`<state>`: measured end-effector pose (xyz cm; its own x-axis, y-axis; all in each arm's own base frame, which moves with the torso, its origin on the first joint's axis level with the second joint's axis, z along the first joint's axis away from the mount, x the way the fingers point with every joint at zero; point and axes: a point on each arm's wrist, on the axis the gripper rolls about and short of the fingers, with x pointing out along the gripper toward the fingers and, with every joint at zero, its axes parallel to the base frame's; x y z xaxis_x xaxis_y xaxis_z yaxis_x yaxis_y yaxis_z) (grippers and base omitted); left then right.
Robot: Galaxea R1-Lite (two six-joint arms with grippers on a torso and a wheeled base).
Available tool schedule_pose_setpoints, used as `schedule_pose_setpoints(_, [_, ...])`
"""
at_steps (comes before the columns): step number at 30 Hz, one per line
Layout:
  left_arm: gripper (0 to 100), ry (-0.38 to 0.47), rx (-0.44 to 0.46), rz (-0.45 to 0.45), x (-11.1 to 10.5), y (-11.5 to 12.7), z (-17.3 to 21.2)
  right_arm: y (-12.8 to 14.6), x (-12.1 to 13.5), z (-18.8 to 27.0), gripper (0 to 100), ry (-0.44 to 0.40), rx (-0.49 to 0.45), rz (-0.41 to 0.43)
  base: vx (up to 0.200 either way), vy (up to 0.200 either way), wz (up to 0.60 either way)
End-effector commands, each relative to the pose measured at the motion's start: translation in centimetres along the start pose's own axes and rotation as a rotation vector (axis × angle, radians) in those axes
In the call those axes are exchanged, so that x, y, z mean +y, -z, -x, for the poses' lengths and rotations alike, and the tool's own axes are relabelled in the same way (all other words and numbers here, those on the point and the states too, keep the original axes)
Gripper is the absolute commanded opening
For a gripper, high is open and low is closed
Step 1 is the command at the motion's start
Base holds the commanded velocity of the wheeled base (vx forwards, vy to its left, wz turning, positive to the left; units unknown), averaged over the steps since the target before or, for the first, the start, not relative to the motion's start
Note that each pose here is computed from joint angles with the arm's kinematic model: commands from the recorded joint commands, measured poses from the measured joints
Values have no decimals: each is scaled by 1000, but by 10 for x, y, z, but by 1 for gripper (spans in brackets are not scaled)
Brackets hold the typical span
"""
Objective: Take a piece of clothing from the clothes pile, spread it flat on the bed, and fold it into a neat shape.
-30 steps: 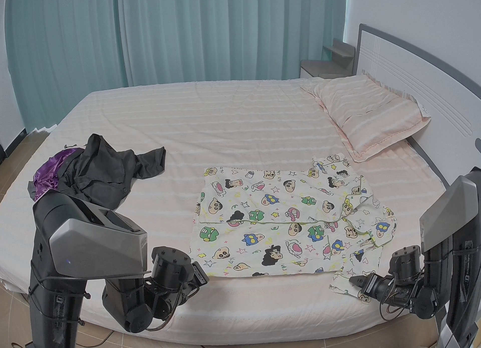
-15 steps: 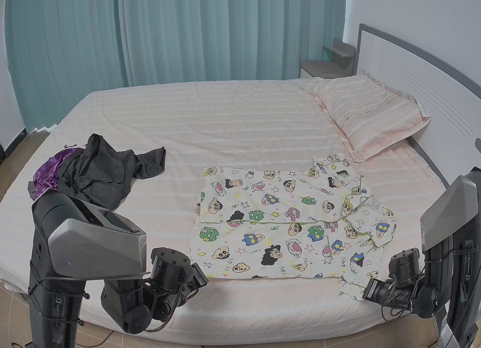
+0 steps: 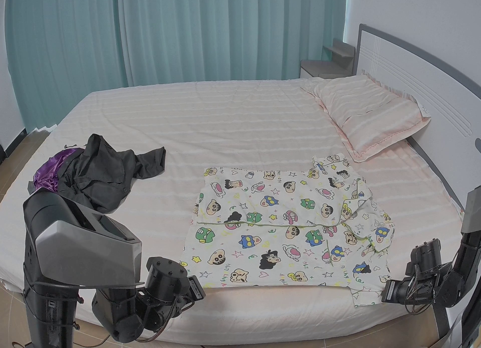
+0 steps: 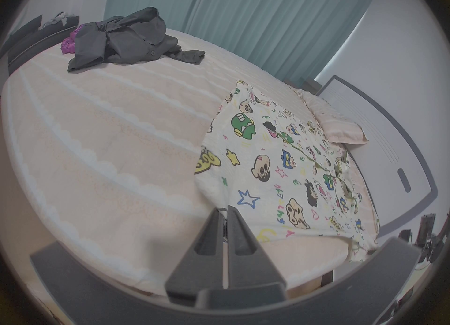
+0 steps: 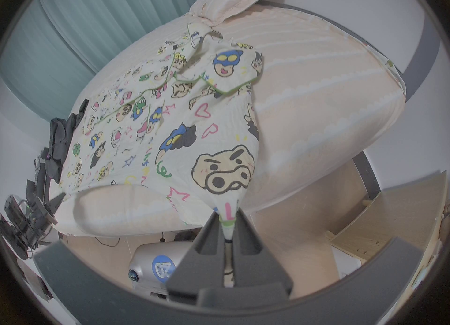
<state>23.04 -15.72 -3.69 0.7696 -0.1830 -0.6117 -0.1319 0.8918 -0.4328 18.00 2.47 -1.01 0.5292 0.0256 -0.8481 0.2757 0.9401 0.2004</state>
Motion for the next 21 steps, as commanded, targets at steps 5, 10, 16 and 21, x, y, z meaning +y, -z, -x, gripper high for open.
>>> schedule_pose_setpoints(5, [0, -1, 45, -40, 1, 12, 12, 3, -5, 10, 0, 15, 17, 9, 0, 0, 0])
schedule_pose_setpoints(10, [0, -9, 65, -54, 4, 16, 16, 7, -6, 10, 0, 28, 51, 14, 0, 0, 0])
schedule_pose_setpoints(16, [0, -11, 69, -54, 4, 16, 16, 8, -7, 9, 0, 33, 67, 16, 0, 0, 0])
schedule_pose_setpoints(21, [100, -13, 73, -53, 5, 17, 17, 9, -7, 7, 100, 36, 76, 13, 0, 0, 0])
